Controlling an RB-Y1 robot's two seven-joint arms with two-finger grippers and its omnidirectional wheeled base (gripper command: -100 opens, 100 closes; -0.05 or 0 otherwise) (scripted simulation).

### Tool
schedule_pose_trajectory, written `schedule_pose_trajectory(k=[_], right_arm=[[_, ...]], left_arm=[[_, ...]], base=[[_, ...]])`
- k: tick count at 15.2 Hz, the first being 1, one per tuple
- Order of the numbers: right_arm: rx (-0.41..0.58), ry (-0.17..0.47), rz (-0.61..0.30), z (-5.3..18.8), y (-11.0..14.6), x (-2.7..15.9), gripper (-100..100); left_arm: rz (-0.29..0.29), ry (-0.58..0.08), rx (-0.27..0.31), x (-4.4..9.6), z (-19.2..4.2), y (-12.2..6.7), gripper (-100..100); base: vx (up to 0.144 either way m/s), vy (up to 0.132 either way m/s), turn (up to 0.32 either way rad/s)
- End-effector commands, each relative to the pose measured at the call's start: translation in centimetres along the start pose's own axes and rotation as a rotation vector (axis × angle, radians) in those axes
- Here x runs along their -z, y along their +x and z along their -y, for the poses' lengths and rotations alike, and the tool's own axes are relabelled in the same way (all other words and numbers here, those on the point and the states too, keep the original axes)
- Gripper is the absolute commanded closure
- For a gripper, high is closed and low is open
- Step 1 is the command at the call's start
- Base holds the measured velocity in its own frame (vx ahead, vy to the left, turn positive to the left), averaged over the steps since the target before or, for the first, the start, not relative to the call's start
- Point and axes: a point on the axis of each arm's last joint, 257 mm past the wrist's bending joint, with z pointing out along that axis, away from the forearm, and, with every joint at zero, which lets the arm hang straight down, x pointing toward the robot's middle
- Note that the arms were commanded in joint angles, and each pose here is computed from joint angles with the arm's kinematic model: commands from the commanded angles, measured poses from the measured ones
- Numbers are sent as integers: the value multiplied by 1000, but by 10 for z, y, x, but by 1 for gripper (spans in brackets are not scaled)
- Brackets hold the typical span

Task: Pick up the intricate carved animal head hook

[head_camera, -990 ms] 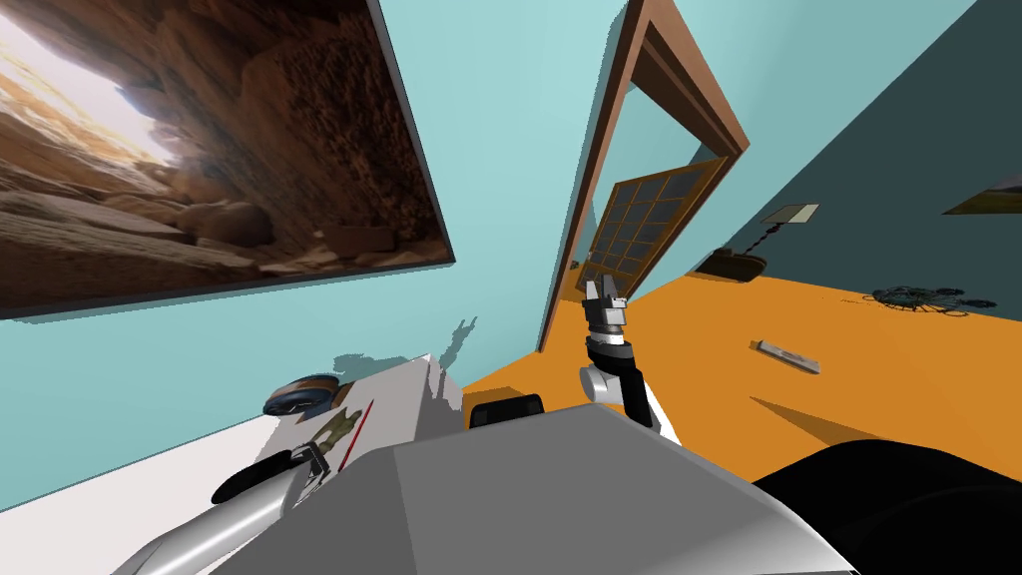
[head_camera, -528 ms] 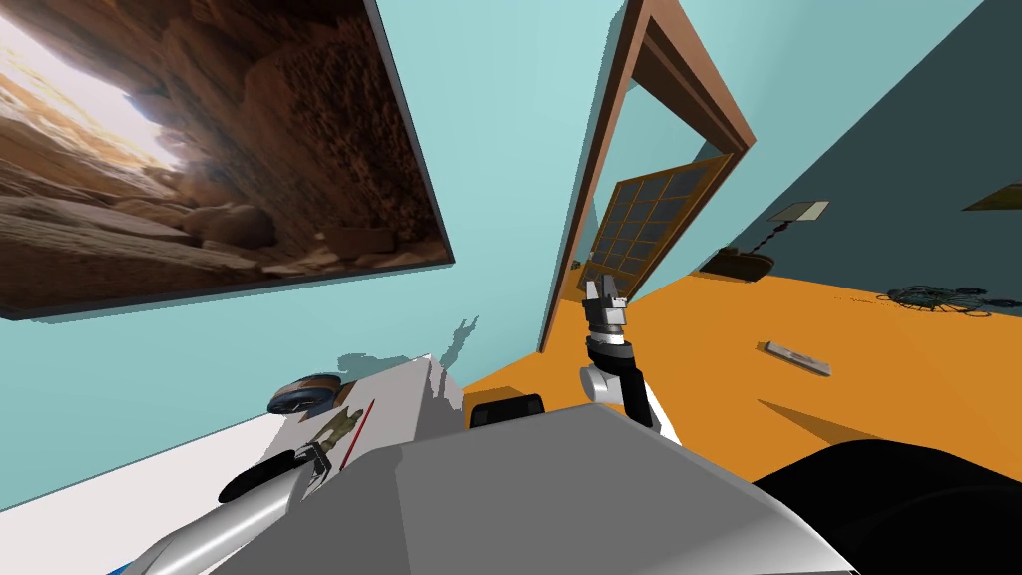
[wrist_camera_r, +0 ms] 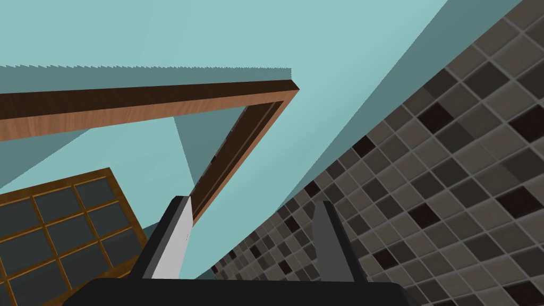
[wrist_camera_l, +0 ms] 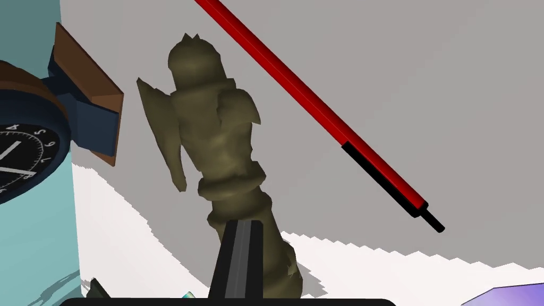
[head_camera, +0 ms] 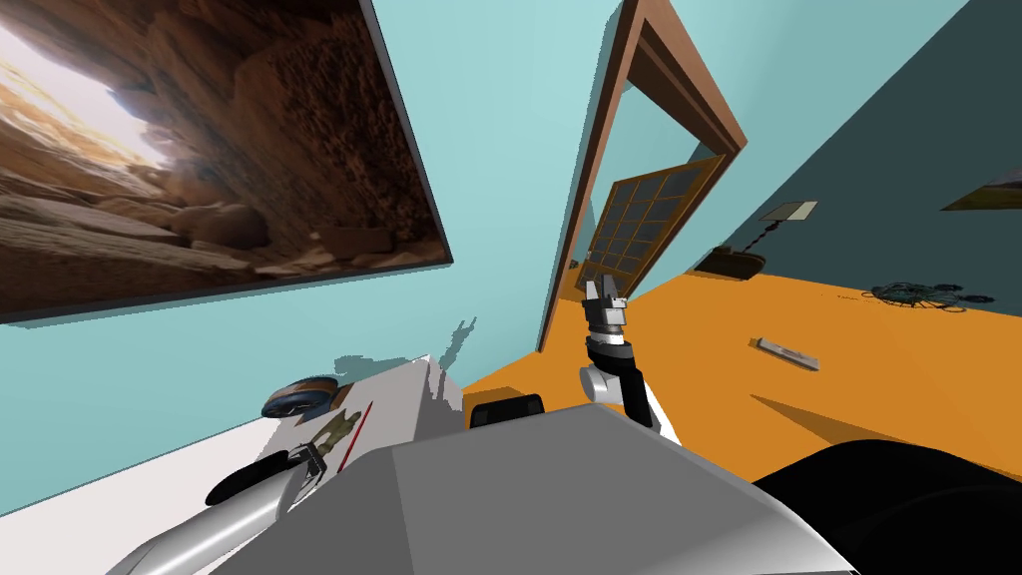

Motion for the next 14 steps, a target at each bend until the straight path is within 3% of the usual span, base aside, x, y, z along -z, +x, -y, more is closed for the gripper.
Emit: schedule_pose_trajectory(k=[1, 4, 7, 10, 11, 14], right_arm=[[0, 0, 0, 0, 0, 0, 0], [0, 0, 0, 0, 0, 0, 0], [0, 0, 0, 0, 0, 0, 0], [0, 0, 0, 0, 0, 0, 0], [0, 0, 0, 0, 0, 0, 0], [0, 0, 0, 0, 0, 0, 0]], left_arm=[[-10, 81, 0, 8, 44, 2, -100], [-19, 123, 43, 14, 67, 1, -100], [-7, 70, 130, 14, 45, -11, -100], [19, -20, 201, 10, 5, -24, -100], [7, 20, 170, 14, 23, -18, -100], [8, 17, 175, 2, 14, -19, -100]], base=[[6, -8, 0], [32, -14, 22], [81, 4, 159], [62, 11, 124], [19, -3, 48], [11, 1, 28]])
